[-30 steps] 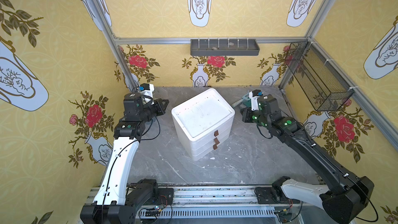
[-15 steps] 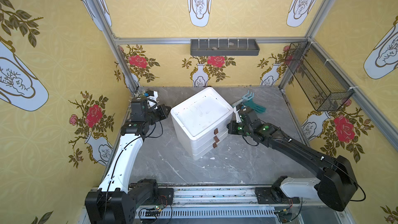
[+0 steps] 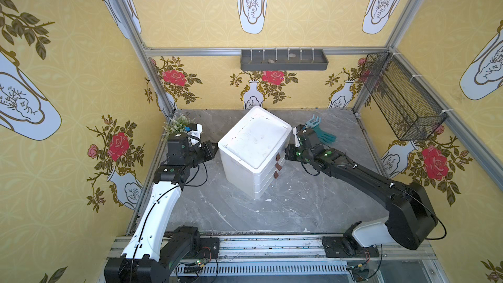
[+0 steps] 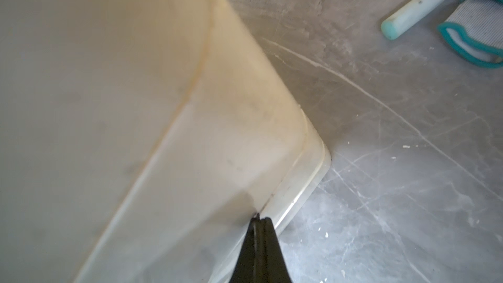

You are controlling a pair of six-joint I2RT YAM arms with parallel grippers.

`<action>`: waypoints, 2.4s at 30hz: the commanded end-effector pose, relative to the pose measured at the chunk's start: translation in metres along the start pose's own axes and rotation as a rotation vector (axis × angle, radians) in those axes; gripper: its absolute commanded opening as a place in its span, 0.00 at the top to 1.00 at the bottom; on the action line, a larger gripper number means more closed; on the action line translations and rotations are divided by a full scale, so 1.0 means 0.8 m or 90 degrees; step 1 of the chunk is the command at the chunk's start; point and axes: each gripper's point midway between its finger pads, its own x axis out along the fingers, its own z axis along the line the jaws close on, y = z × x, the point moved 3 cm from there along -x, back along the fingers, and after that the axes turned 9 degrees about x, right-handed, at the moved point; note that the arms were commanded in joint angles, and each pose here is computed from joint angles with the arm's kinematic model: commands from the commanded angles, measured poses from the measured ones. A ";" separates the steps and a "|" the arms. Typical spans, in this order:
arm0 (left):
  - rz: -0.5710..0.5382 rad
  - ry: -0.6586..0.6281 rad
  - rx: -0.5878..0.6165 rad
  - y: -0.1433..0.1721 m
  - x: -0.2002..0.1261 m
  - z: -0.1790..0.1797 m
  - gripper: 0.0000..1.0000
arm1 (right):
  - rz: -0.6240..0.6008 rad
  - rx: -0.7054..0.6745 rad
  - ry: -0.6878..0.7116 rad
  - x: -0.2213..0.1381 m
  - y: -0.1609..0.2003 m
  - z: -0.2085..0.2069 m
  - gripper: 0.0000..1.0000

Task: Take the microphone out of the drawer
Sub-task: Adjust the storage box at the center of the board, then open the drawer in the storage box.

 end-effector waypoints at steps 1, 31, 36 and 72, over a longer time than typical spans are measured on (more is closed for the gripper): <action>0.015 0.055 -0.012 0.011 -0.002 -0.020 1.00 | -0.038 -0.002 -0.091 0.012 -0.030 0.029 1.00; 0.011 -0.110 0.196 -0.096 -0.010 -0.040 0.22 | -0.109 0.211 -0.176 -0.112 -0.025 -0.064 0.23; 0.045 -0.113 0.220 -0.082 0.007 -0.045 0.22 | -0.105 0.257 -0.289 -0.115 -0.011 -0.052 0.21; 0.167 -0.212 0.325 -0.033 0.065 -0.049 0.63 | -0.035 0.220 -0.526 -0.066 0.014 0.010 0.38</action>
